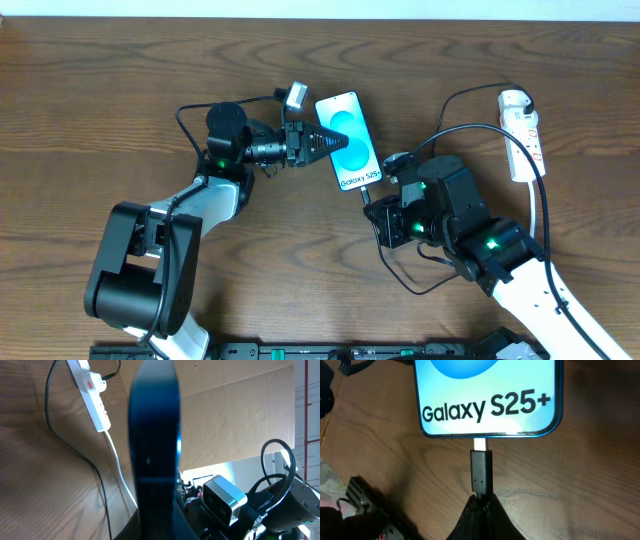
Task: Plug charger to phone and switch on socket
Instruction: 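Push the plug up into the phone's port with the right gripper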
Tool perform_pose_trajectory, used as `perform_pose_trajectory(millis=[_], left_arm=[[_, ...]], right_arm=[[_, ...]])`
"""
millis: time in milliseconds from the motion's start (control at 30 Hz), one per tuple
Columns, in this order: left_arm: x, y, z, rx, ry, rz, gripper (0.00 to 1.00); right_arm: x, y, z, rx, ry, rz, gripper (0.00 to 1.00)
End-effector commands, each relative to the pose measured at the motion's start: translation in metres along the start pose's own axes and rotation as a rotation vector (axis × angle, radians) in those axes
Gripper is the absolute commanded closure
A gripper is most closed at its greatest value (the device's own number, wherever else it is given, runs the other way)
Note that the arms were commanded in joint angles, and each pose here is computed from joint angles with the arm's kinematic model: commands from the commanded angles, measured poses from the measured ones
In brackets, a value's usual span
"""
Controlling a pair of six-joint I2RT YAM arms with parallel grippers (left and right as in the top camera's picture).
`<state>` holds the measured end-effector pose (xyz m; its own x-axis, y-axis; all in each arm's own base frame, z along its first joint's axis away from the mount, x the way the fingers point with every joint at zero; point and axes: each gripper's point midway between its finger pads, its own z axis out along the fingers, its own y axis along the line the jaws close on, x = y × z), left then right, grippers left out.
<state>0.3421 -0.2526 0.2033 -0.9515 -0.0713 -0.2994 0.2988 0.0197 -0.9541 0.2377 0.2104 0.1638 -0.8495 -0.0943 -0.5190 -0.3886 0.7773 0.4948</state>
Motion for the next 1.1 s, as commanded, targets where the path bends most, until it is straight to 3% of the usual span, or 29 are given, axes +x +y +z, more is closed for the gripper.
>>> perform_pose_trajectory(millis=[0,1067], left_arm=[[-0.003,-0.01,0.001,0.016,0.011,0.04,0.93],[0.006,-0.008,0.0,0.02,0.041,0.052,0.93]], right_arm=[[-0.001,0.005,0.001,-0.016,0.0,-0.003,0.99],[-0.012,0.003,0.0,0.003,-0.046,-0.046,0.99]])
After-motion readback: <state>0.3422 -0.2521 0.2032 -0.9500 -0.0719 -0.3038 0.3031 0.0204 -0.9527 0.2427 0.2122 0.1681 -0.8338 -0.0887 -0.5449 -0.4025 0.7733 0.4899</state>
